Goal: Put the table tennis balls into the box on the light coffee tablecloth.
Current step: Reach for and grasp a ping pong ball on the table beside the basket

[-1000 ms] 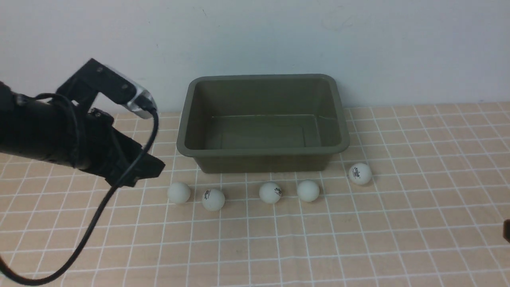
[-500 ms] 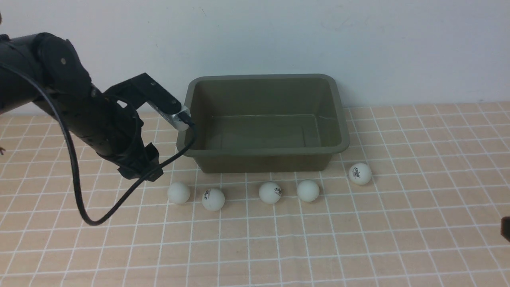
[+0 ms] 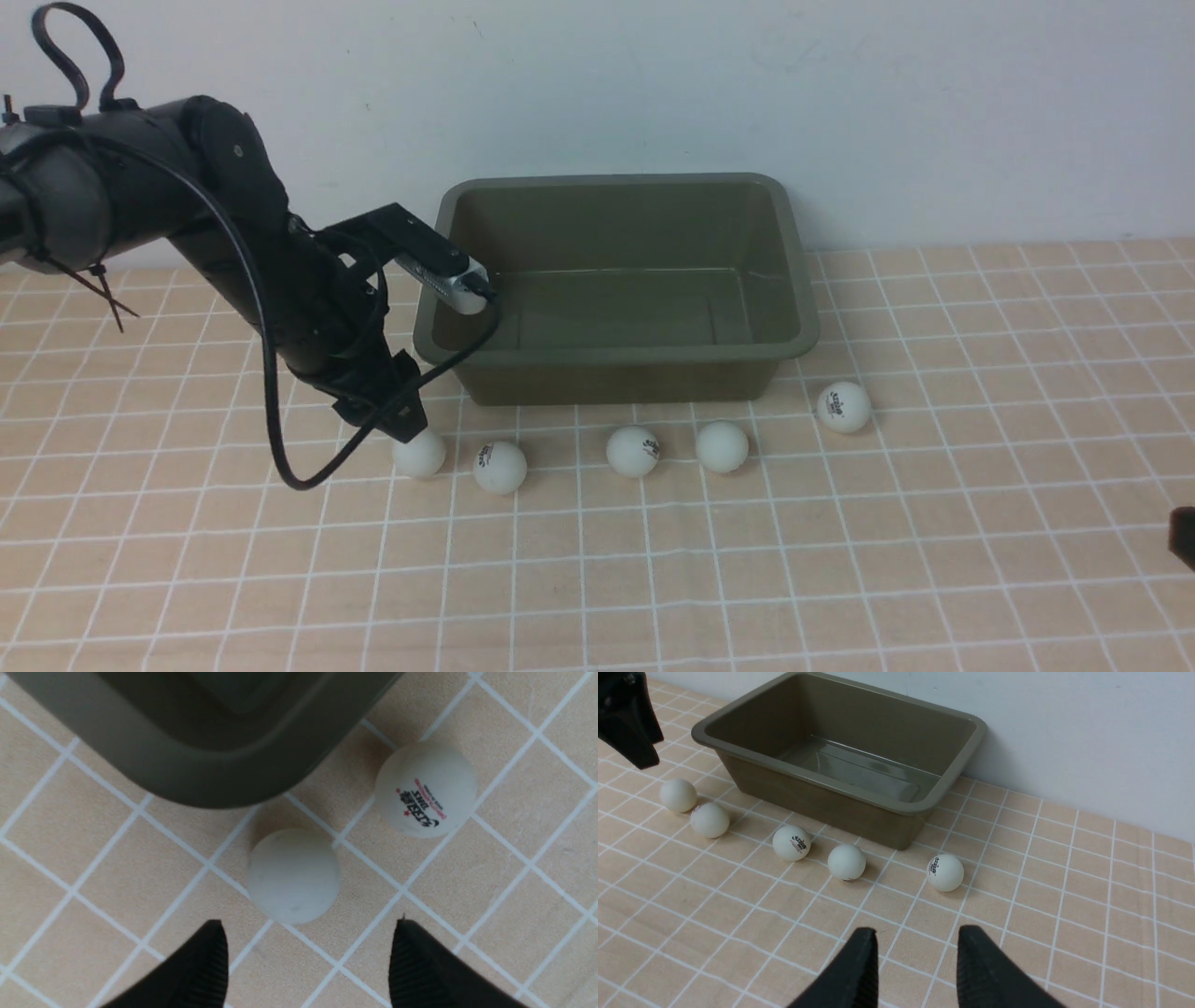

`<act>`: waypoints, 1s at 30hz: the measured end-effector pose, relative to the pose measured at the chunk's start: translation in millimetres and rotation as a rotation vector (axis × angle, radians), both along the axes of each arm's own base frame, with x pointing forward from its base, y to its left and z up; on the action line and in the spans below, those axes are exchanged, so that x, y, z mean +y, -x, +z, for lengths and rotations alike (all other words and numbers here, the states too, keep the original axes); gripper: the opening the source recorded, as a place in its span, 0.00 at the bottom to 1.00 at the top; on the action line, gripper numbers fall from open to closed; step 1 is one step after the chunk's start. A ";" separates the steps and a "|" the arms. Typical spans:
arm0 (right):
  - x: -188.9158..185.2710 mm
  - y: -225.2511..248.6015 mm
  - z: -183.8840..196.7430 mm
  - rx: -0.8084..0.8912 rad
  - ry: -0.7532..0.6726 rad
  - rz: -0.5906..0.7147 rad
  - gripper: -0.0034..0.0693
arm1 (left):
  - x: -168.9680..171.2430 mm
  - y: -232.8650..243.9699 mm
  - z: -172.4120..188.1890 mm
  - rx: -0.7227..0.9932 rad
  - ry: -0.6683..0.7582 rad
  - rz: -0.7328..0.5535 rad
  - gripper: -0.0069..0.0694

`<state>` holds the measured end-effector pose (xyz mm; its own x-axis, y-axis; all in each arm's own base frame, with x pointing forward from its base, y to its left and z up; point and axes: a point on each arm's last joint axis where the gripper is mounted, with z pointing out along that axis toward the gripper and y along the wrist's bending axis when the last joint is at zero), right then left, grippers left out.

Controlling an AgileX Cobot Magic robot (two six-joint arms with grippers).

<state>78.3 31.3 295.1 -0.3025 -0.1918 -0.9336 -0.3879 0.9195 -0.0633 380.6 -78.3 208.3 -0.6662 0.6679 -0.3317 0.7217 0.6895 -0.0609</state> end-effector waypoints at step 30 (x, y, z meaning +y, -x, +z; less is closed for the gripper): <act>1.7 0.7 0.0 0.008 -0.021 0.013 0.36 | -5.3 -14.7 -25.4 0.073 -0.097 -0.059 0.51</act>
<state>77.6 33.0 295.2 -0.3078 -0.1756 -0.9351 -0.4000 0.9156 -0.0403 395.3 -83.6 182.9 -0.6446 0.7334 -0.2159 0.7574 0.6511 -0.0497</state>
